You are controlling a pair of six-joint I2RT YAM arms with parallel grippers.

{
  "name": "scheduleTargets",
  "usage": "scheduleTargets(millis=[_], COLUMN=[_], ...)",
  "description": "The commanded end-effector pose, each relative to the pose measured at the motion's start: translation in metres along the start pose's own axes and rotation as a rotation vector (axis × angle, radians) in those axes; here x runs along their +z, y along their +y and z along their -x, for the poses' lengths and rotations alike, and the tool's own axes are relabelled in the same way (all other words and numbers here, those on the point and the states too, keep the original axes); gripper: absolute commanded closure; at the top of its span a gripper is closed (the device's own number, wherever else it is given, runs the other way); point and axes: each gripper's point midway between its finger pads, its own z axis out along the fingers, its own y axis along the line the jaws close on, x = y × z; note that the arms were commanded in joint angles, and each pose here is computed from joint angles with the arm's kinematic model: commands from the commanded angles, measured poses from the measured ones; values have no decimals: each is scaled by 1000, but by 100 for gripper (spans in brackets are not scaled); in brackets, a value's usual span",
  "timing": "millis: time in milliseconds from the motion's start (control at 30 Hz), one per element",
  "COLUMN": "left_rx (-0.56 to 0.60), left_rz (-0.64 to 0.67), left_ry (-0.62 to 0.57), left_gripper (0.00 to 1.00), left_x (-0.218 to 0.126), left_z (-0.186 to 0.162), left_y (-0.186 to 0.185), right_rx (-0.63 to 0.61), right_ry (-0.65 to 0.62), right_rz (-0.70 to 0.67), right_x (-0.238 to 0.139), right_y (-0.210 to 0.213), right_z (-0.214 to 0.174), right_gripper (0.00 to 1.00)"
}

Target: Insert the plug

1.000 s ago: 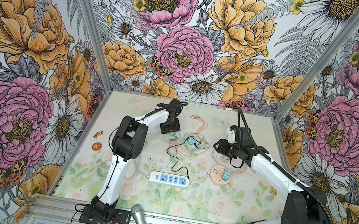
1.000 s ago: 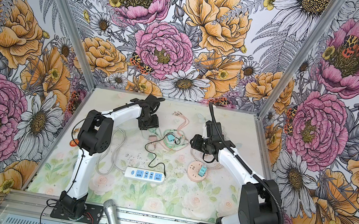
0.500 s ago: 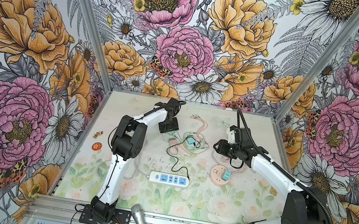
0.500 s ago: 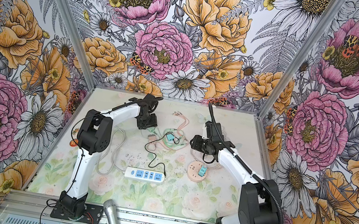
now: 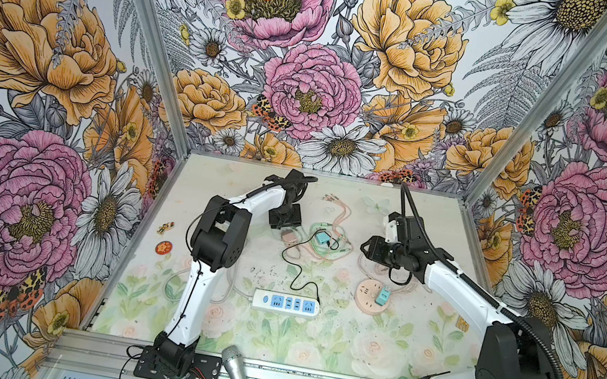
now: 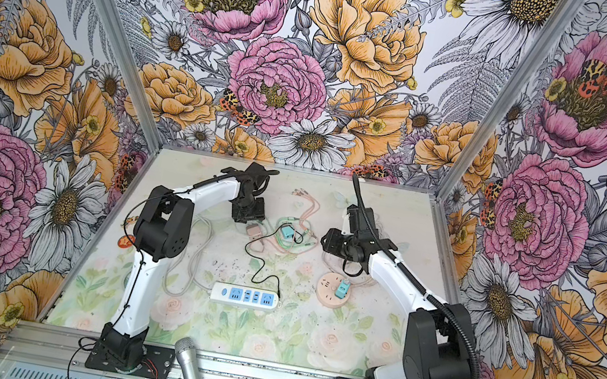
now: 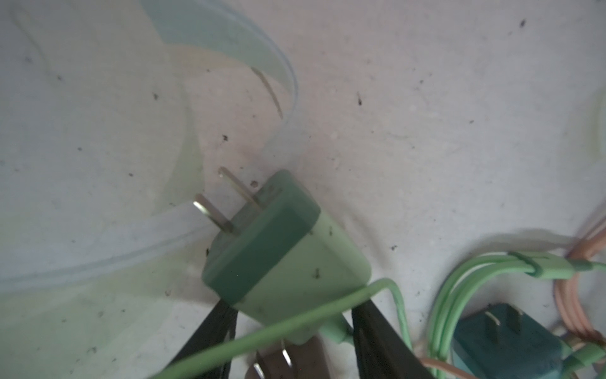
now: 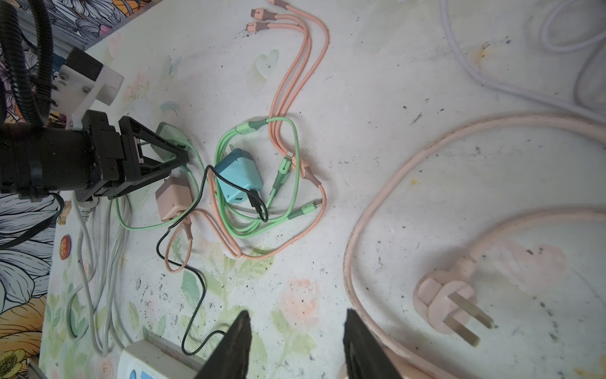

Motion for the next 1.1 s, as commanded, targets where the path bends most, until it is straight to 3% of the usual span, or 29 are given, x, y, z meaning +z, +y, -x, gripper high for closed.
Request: scheduleTargets(millis=[0,100,333,667,900,1067], left_rx=[18,15,30,115,136,147], left_rz=[26,31,10,-66,-93,-117], left_ry=[9,-7,-8,61,71,91], left_gripper=[41,41,55,59,77,81], left_x=[-4,-5,-7,-11,-14,-13], left_z=[-6,0,0,-26,-31,-37], left_y=[6,7,-2,-20,-29,-38], right_rx=[-16,-12,-7,-6,-1,1], right_ry=[-52,-51,-54,-46,-47,-49], right_rz=[36,38,43,48,59,60], right_x=[-8,-8,-9,-6,-5,-7], right_y=[8,8,10,11,13,13], right_z=[10,10,10,10,11,9], right_gripper=[53,54,54,54,54,55])
